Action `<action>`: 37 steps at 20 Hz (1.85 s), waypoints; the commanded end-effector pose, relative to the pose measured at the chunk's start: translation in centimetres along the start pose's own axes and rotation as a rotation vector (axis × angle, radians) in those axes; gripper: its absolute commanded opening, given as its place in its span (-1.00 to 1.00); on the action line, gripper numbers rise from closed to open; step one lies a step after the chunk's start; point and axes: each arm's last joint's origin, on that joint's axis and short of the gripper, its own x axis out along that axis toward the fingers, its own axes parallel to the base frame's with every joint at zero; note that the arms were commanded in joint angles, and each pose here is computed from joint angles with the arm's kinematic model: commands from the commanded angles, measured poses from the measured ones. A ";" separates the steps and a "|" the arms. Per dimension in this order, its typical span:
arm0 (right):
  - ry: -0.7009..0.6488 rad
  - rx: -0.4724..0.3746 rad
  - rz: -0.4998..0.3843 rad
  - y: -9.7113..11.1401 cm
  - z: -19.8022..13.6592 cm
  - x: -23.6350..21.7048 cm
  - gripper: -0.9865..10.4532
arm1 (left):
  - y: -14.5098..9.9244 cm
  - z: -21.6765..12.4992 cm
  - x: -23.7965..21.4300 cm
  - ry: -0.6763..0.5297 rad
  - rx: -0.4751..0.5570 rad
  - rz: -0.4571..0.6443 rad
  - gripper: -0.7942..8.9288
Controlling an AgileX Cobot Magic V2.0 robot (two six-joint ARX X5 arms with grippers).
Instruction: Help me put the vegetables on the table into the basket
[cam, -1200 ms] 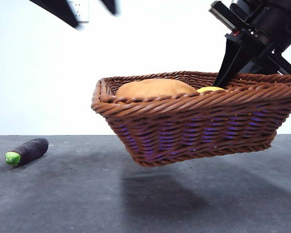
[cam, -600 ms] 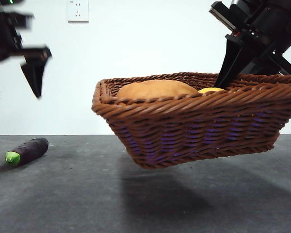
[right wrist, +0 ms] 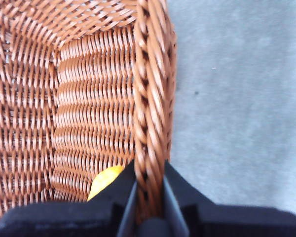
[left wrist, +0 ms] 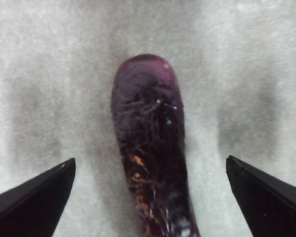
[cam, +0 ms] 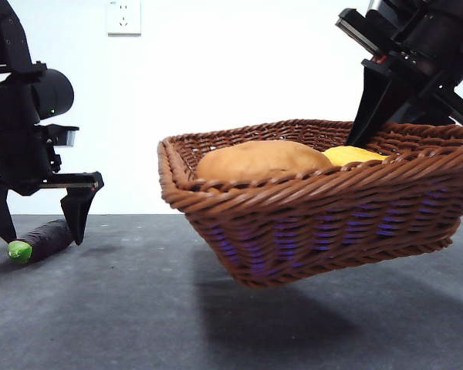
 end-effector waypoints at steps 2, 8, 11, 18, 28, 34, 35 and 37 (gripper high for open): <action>-0.004 -0.006 0.013 0.1 0.0 0.1 -0.85 | 0.0 -0.4 1.2 0.044 -0.010 -0.001 -0.27; -0.005 -0.006 0.008 0.0 0.0 0.1 -0.85 | -0.1 -0.3 1.0 0.041 0.009 -0.045 -0.85; -0.008 -0.003 -0.023 -0.1 0.0 0.2 -0.85 | 0.4 -0.1 -0.5 0.017 0.037 -0.113 -0.85; 0.072 0.071 0.043 0.0 0.1 5.2 -0.85 | 0.4 -0.1 -11.6 -0.246 0.148 -0.333 -0.85; 0.031 0.133 0.263 4.8 -0.4 11.1 -0.85 | -6.5 -7.8 -16.8 -0.153 0.409 -0.577 -0.85; 0.066 0.095 0.294 6.3 -1.3 11.4 -0.85 | -7.6 -8.2 -13.8 -0.155 0.406 -0.514 -0.85; 0.068 0.083 0.293 6.7 -1.5 11.5 -0.85 | -7.8 -8.1 -13.1 -0.138 0.405 -0.511 -0.85; 0.072 0.081 0.291 6.7 -1.6 11.5 -0.85 | -8.1 -8.2 -11.5 -0.061 0.402 -0.502 -0.85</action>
